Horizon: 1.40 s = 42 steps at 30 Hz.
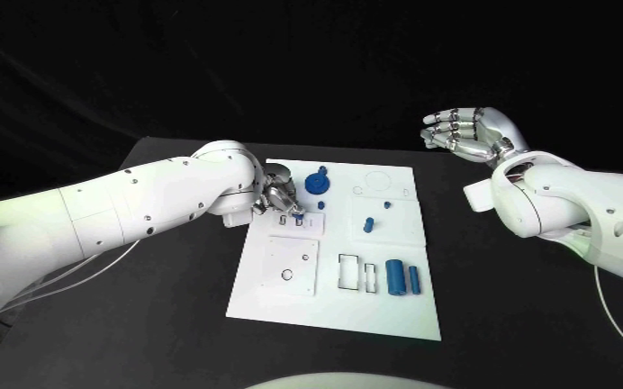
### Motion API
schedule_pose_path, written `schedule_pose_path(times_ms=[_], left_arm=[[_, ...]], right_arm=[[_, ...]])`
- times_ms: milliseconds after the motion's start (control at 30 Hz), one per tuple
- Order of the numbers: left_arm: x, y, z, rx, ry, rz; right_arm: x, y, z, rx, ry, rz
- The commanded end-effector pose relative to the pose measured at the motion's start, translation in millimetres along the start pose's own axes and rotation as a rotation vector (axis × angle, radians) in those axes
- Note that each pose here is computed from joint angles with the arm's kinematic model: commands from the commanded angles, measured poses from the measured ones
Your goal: Assemble the parts on the task board
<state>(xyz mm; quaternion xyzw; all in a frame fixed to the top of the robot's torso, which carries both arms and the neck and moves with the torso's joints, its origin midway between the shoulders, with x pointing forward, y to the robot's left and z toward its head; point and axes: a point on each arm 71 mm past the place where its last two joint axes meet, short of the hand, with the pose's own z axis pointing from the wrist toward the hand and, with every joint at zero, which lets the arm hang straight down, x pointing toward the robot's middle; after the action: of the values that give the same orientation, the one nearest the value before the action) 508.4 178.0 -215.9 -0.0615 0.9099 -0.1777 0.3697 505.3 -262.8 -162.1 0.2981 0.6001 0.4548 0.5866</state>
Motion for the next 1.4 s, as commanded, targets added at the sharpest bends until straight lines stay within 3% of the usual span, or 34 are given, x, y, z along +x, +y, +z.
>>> schedule_pose_path(times_ms=[33,667,1400], left_arm=[[-0.5,-2.2,0.1,0.0,-0.024,0.044],[6.3,-3.0,5.5,-0.014,-0.005,0.087],[11.9,-5.2,5.8,-0.016,0.044,0.121]], right_arm=[[1.7,0,-0.1,-0.003,0.018,0.005],[2.9,-1,-0.1,-0.001,0.022,0.008],[5.1,-2,0.3,0.0,0.024,0.009]])
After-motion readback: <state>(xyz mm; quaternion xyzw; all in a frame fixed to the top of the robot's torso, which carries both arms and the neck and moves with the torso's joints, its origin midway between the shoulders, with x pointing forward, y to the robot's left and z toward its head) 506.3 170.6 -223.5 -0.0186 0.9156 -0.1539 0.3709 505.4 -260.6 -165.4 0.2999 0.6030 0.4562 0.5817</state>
